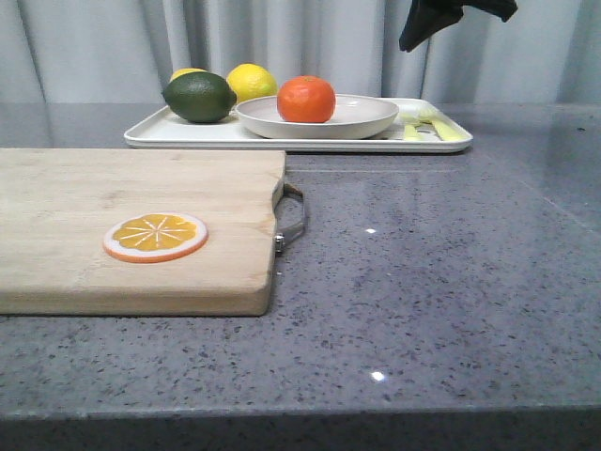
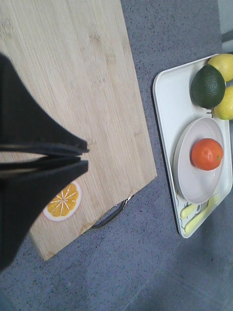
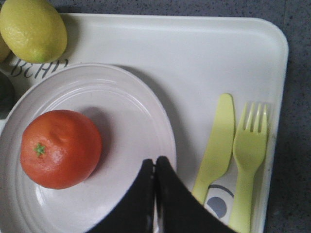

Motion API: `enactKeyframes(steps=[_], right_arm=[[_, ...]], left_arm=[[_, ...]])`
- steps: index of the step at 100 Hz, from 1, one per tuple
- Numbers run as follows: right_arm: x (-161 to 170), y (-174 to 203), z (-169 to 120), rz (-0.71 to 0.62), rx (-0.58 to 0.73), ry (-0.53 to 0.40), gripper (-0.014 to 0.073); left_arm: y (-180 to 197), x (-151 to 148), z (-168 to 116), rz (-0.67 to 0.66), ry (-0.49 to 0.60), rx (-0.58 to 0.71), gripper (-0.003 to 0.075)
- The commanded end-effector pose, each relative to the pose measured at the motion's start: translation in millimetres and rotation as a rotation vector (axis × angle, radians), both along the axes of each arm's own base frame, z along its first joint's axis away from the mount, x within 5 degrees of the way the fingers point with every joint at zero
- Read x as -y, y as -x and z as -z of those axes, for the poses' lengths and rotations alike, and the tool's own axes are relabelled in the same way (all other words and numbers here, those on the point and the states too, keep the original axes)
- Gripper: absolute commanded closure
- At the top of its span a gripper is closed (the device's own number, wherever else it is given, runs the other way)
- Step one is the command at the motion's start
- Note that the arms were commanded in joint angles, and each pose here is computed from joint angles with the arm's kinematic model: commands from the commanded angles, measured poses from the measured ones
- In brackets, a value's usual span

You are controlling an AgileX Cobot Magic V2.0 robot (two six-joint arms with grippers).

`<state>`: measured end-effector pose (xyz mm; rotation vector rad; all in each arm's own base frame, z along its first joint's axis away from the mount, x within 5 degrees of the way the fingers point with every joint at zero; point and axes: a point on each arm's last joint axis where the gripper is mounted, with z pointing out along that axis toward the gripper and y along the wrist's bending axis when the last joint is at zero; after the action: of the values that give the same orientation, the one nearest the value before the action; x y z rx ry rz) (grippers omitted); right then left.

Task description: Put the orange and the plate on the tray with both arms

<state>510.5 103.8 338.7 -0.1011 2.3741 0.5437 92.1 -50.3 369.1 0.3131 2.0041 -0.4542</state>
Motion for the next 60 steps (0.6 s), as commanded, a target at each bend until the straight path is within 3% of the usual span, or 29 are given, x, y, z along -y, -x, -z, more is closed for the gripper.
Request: enactKeyframes(steps=[1, 29, 60], right_arm=[[2, 37, -62, -0.039, 0.071, 0.001, 0.0653], [-2, 65, -98, -0.053, 0.122, 0.000, 0.0653], [4, 105, -122, -0.034, 0.101, 0.113, 0.0653]], left_arm=[[-1, 0, -14, -0.008, 0.053, 0.080, 0.0741], [-1, 0, -14, -0.007, 0.058, 0.078, 0.0741], [-1, 1, -14, -0.005, 0.062, 0.076, 0.0741]])
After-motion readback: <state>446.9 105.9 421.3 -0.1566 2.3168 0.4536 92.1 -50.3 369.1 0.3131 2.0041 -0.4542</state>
